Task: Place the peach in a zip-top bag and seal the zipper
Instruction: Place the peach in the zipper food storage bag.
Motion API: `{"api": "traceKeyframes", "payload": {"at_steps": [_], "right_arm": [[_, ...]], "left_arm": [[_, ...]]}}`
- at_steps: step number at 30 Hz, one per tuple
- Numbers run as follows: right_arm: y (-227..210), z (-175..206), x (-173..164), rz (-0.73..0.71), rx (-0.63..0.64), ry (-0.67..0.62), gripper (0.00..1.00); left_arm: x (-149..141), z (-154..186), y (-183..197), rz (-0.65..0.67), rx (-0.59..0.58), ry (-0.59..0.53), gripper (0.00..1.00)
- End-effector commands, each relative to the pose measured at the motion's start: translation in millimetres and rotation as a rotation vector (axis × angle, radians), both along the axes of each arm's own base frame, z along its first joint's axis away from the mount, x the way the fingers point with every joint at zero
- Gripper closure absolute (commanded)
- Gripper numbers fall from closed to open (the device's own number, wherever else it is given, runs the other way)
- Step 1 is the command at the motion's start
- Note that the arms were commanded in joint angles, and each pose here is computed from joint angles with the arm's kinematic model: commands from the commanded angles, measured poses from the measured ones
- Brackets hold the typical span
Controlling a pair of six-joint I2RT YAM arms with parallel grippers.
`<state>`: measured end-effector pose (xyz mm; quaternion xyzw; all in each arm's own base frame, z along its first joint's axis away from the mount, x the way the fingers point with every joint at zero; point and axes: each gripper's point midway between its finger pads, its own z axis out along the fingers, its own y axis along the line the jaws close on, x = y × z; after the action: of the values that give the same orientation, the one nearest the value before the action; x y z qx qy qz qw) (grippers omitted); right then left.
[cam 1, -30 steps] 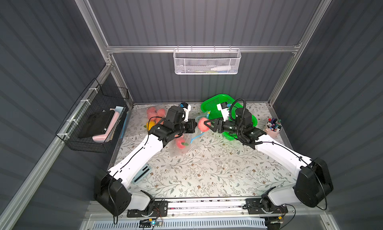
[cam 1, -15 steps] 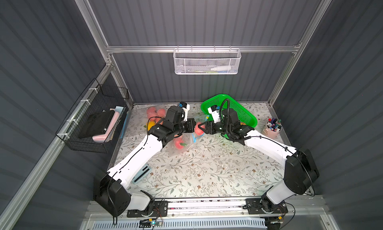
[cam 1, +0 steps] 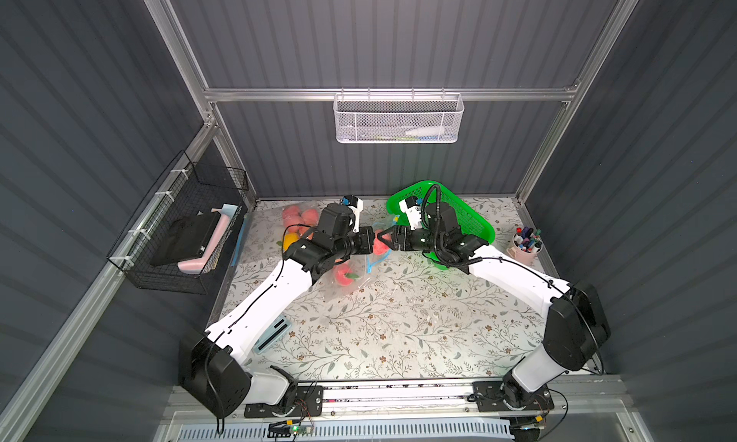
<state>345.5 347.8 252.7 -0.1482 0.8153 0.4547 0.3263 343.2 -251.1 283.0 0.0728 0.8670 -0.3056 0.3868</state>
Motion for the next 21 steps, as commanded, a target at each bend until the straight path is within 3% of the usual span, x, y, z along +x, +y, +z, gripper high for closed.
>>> {"api": "traceKeyframes", "payload": {"at_steps": [1,9,12,18,21], "right_arm": [[1,27,-11,0.036,0.084,-0.04,0.3],[-3,19,-11,0.027,0.06,-0.036,0.28],[-5,18,-11,0.021,0.043,-0.047,0.34],[-7,2,-7,0.006,-0.034,-0.051,0.56],[2,-10,-5,-0.001,-0.079,-0.05,0.59]], "left_arm": [[-5,11,8,0.014,0.006,-0.036,1.0],[-7,14,10,0.018,0.004,-0.044,1.0],[-7,14,11,0.023,0.007,-0.045,1.0],[-9,18,11,0.016,-0.002,-0.055,1.0],[-10,22,7,-0.007,-0.018,-0.062,1.0]]}}
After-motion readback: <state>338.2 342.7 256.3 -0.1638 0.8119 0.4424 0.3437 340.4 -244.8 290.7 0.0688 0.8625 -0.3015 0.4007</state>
